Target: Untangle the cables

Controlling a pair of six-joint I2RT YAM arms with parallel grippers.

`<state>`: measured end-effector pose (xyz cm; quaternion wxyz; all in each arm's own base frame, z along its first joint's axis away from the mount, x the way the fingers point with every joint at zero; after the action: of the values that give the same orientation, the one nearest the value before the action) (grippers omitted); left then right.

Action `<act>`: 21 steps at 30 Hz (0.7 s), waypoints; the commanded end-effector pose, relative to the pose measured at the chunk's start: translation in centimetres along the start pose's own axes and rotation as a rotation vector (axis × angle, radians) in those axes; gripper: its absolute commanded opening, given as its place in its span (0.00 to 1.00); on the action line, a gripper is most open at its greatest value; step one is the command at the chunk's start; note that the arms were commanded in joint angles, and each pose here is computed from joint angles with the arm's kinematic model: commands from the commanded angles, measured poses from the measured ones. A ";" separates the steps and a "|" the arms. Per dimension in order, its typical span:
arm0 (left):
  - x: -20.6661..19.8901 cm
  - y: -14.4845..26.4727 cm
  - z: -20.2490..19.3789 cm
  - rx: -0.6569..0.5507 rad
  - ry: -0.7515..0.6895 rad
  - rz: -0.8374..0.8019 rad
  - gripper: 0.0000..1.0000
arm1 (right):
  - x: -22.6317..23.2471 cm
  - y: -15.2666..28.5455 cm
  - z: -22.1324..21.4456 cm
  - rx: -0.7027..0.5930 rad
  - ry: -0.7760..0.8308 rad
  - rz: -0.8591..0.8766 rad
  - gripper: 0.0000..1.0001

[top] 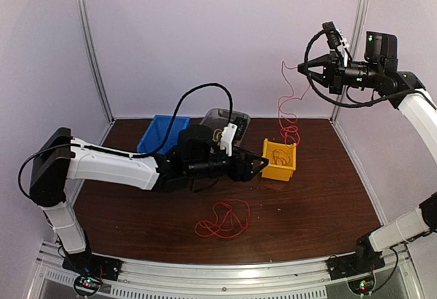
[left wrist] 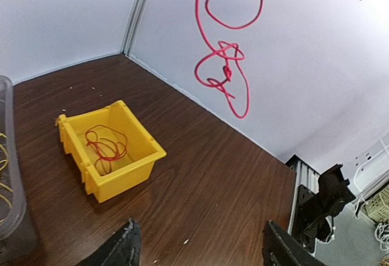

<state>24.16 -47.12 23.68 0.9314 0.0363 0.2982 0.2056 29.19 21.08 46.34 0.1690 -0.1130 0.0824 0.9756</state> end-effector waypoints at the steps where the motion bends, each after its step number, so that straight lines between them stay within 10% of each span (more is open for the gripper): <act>1: -4.1 -2.1 4.3 -0.175 0.149 -0.212 0.69 | 0.2 -0.5 1.9 -0.053 0.032 0.011 0.00; 11: -4.0 -6.5 4.5 -0.192 0.318 -0.331 0.59 | 1.4 -1.7 1.2 -0.040 0.039 0.032 0.00; 19: -1.4 -6.8 4.8 -0.226 0.434 -0.373 0.00 | 1.5 -1.8 1.1 -0.038 0.033 0.024 0.00; 21: -0.3 -6.9 4.1 -0.219 0.468 -0.339 0.00 | 0.6 -1.7 1.1 -0.026 0.042 -0.020 0.00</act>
<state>27.84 -54.20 25.65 0.8724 -0.1306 0.4617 0.0933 28.41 23.45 46.23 0.1470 -0.1208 0.0753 0.9788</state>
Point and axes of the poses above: each gripper's point midway between its finger pads, its own y axis back along the fingers, its own x axis along the line the jaws close on, z = x × y, the point moved 1 cm from there along y, back along the fingers, and after that the axes turned 10 degrees about y, right-handed, at the moved point
